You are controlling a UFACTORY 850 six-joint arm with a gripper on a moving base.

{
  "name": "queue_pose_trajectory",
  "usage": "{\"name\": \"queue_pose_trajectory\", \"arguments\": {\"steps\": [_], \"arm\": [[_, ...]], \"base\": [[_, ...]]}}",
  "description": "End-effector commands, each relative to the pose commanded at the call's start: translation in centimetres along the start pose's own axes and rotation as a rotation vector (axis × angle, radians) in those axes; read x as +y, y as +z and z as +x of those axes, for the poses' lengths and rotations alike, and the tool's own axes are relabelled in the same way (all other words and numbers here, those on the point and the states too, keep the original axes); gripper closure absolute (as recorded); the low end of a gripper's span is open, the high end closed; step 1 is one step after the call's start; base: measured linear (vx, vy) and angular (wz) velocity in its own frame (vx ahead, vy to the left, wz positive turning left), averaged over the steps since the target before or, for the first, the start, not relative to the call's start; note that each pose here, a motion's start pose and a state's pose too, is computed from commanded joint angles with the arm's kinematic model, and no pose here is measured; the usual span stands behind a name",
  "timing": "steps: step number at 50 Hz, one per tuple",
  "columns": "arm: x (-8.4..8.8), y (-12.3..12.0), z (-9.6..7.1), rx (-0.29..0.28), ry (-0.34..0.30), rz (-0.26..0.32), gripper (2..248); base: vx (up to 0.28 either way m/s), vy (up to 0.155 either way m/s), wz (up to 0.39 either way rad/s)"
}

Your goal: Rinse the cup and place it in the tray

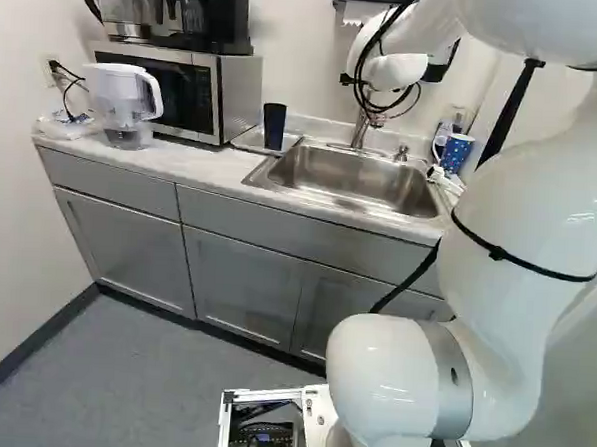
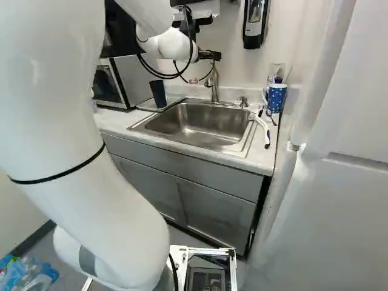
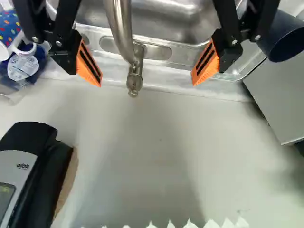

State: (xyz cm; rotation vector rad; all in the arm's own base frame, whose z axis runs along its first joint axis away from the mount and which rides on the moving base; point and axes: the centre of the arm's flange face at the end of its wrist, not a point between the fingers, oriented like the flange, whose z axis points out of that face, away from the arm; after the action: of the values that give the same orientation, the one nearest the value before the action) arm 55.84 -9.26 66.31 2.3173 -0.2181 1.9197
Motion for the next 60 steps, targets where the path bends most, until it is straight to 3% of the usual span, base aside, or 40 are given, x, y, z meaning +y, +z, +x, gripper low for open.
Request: {"name": "queue_pose_trajectory", "arguments": {"steps": [9, 29, 41, 60], "arm": [[-1.0, 1.6, 0.5, 0.032, -0.003, 0.014, 3], [-3.4, 4.7, 0.9, 0.039, -0.009, 0.05, 3], [-3.6, 6.8, 1.0, 0.025, -0.009, 0.052, 3], [-3.7, 6.9, 0.6, -0.014, -0.01, 0.055, 3]], "base": [[0.0, 0.0, 0.0], [0.0, 0.0, 0.0], [0.0, 0.0, 0.0], [0.0, 0.0, 0.0]]}}
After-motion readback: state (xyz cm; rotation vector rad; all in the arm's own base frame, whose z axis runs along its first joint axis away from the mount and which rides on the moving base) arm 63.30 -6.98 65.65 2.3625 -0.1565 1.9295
